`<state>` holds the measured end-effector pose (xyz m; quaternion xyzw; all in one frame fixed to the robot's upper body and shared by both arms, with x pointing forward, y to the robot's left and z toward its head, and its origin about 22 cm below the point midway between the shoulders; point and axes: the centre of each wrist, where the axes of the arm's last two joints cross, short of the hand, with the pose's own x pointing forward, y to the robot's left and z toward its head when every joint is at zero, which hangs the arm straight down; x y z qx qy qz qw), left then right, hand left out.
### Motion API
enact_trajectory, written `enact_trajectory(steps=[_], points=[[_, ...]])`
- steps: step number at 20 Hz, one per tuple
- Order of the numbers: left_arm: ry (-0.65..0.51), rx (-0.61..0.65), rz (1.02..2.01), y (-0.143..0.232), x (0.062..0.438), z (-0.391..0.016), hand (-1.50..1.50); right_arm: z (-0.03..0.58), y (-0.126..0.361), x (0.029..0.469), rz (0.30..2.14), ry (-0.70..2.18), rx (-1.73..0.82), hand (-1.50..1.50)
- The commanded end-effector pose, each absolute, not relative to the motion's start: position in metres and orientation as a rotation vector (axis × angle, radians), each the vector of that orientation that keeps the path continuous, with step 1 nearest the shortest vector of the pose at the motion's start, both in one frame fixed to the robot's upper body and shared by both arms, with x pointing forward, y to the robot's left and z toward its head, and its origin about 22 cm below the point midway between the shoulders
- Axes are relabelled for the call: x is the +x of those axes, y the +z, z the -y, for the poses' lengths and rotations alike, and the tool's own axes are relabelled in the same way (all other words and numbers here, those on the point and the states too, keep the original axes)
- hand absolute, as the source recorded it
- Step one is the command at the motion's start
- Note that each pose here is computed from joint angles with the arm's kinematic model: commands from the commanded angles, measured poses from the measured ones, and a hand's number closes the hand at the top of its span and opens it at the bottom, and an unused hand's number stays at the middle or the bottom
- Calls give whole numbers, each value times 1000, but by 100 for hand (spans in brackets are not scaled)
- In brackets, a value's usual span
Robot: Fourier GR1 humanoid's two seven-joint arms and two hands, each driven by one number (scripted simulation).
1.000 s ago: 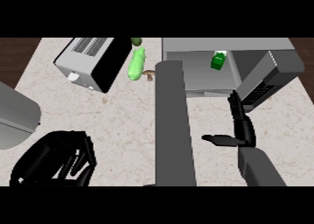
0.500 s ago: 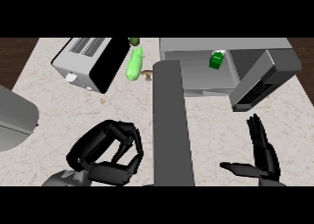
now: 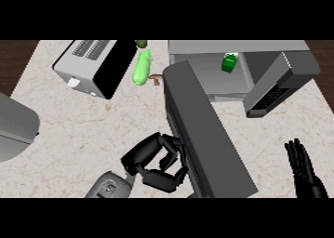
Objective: Pick up the milk, place it into the microwave and close the microwave
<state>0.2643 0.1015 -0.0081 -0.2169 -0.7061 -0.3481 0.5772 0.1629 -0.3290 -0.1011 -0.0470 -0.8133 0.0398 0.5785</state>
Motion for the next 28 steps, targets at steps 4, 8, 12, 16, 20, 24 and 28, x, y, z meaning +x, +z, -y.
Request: enact_trajectory(steps=[4,8,12,16,20,24,28], points=[[-827,-393,1736,-53,265,-70,150,330,-62,135,1958,124,11,-150],[-761,-397,1743,-55,274,-57,150,335,-32,159,2028,122,68,-150],[-760,-383,1737,-72,262,-52,150,325,-16,146,2064,143,108,-150],[-739,-398,1689,-65,266,-42,150,329,2,151,2056,181,140,-150],[-685,-441,1746,-52,269,-31,150,322,16,145,2064,206,211,-150],[-599,-445,1776,-41,264,-20,150,313,23,155,2066,256,258,-150],[-479,-366,1836,-29,276,-18,150,322,41,152,2071,324,251,-150]])
